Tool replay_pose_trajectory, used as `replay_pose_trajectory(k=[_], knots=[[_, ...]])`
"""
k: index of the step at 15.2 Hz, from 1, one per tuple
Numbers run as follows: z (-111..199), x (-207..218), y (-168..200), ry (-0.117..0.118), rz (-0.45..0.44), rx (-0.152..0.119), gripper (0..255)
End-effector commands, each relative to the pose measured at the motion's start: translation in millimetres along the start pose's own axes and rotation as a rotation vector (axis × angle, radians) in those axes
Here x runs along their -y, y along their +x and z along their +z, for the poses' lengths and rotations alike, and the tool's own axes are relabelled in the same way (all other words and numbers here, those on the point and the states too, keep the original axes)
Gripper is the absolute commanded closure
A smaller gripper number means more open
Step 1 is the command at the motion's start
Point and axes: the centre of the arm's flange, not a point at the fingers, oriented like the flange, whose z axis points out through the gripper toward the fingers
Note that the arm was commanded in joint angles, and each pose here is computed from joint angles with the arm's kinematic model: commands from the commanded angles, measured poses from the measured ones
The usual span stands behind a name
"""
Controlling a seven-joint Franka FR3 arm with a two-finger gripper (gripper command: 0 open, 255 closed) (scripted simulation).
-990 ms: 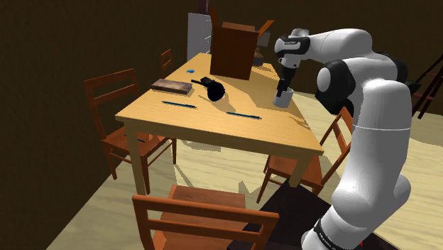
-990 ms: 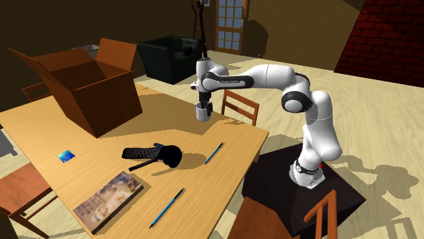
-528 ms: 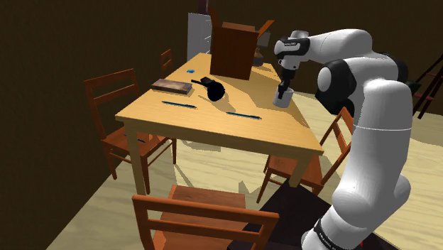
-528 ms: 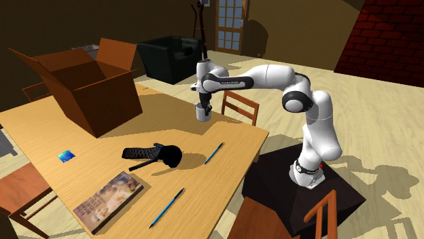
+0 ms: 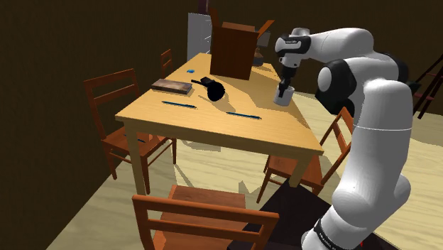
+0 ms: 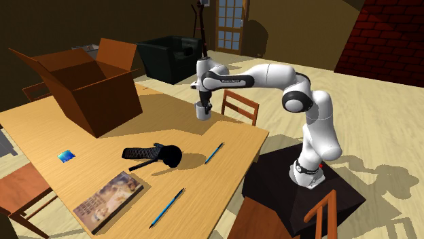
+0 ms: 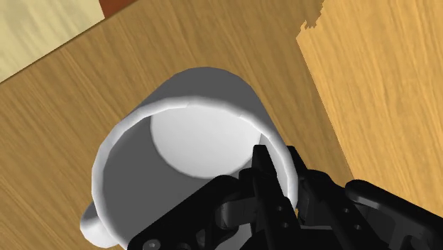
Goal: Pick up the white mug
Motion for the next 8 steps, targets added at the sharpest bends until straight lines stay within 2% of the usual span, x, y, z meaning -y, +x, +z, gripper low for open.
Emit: replay_pose_trajectory(k=[1,8], knots=[[-10,0,0,0.0,0.0,0.0,255],[-47,-1,0,0.0,0.0,0.0,255]])
